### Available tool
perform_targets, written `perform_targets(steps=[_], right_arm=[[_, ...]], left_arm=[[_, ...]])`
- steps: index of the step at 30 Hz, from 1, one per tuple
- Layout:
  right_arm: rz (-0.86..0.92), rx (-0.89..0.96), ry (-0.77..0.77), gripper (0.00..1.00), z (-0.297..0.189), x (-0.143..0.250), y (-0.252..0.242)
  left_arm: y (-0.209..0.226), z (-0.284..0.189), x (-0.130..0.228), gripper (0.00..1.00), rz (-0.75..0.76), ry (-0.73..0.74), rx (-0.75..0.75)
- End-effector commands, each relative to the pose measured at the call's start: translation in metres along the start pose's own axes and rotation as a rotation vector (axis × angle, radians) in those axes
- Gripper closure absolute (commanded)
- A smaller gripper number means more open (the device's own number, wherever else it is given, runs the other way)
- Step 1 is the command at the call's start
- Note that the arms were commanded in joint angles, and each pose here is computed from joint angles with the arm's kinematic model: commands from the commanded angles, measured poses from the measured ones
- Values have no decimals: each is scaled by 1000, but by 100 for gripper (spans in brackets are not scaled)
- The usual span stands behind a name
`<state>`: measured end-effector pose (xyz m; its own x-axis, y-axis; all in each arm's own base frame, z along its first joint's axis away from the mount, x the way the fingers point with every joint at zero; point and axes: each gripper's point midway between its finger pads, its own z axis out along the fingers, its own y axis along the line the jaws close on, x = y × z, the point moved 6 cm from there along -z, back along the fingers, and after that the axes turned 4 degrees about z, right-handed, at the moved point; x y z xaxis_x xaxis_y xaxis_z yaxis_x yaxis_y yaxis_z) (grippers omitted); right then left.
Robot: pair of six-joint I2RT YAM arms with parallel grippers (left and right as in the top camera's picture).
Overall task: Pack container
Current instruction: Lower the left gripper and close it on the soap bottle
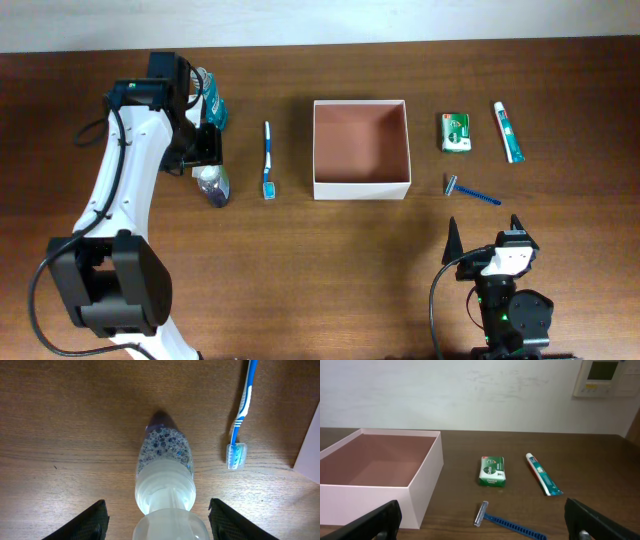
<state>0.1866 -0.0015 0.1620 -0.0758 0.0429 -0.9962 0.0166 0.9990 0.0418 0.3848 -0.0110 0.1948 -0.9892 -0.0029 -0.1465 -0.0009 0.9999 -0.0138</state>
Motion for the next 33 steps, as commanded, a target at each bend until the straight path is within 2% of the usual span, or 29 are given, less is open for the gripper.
perform_targets(steps=[1, 6, 10, 18, 22, 29, 33], right_arm=[[1, 5, 1, 1, 0, 2, -1], [1, 4, 1, 2, 0, 2, -1], [1, 5, 1, 1, 0, 2, -1], [1, 4, 1, 2, 0, 2, -1], [1, 4, 1, 1, 0, 2, -1], [1, 4, 1, 2, 0, 2, -1], [1, 4, 1, 1, 0, 2, -1]], left_arm=[[0, -3, -5, 34, 4, -17, -9], [0, -3, -5, 35, 5, -17, -9], [0, -3, -5, 42, 12, -17, -9], [0, -3, -5, 43, 38, -21, -10], [-1, -3, -7, 52, 39, -29, -9], [-1, -3, -7, 54, 40, -29, -9], [-1, -3, -7, 59, 40, -28, -9]])
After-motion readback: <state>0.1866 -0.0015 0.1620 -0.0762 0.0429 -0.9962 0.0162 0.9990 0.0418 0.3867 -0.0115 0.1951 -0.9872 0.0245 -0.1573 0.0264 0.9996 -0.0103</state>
